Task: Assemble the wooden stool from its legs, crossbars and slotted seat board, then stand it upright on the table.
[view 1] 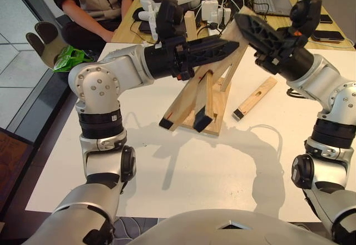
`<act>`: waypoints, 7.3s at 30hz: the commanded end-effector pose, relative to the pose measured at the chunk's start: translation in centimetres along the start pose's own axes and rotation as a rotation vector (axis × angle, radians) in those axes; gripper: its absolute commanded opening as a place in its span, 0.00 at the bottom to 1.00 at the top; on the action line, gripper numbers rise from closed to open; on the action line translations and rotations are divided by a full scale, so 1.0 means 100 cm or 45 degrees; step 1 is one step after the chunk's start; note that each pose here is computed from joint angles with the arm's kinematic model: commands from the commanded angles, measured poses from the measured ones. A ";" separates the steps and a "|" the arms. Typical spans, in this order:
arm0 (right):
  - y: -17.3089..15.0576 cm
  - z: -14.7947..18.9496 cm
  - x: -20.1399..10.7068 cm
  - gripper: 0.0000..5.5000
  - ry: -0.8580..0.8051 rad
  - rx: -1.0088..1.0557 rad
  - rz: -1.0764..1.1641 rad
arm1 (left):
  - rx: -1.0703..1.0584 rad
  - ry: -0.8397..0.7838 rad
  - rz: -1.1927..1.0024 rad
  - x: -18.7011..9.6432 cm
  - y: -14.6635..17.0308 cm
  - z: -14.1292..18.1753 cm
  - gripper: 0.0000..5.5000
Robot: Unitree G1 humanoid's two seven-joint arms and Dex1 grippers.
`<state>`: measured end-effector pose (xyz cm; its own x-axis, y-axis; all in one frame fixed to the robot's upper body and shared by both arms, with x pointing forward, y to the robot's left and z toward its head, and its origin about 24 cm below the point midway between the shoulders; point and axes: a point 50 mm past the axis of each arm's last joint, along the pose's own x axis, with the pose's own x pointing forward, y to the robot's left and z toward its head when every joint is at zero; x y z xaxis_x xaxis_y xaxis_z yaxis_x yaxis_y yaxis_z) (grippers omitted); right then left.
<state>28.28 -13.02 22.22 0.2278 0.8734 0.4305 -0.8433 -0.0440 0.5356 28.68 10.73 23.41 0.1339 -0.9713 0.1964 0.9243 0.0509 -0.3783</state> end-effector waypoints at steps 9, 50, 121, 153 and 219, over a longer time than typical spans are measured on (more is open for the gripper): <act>-0.004 0.003 -0.012 0.19 0.004 -0.074 -0.142 | 0.088 -0.032 0.360 -0.042 0.023 0.011 0.54; 0.009 -0.063 -0.013 0.19 -0.001 -0.741 -1.518 | 0.013 0.510 1.342 -0.121 0.027 -0.111 0.54; 0.025 -0.049 -0.051 0.19 -0.464 -0.327 -1.637 | -0.090 0.638 0.778 -0.032 -0.009 -0.095 0.54; 0.023 -0.047 -0.048 0.19 -0.397 -0.334 -1.606 | -0.056 0.632 0.806 -0.035 -0.005 -0.093 0.54; 0.020 -0.063 -0.056 0.18 -0.272 -0.351 -1.735 | -0.009 0.664 0.835 -0.046 -0.001 -0.085 0.54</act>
<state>22.45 -14.71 17.19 0.9865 0.0947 -0.1339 -0.0127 0.8579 0.5136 24.64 12.71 14.37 0.4407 -0.7410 -0.5067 0.7162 0.6305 -0.2992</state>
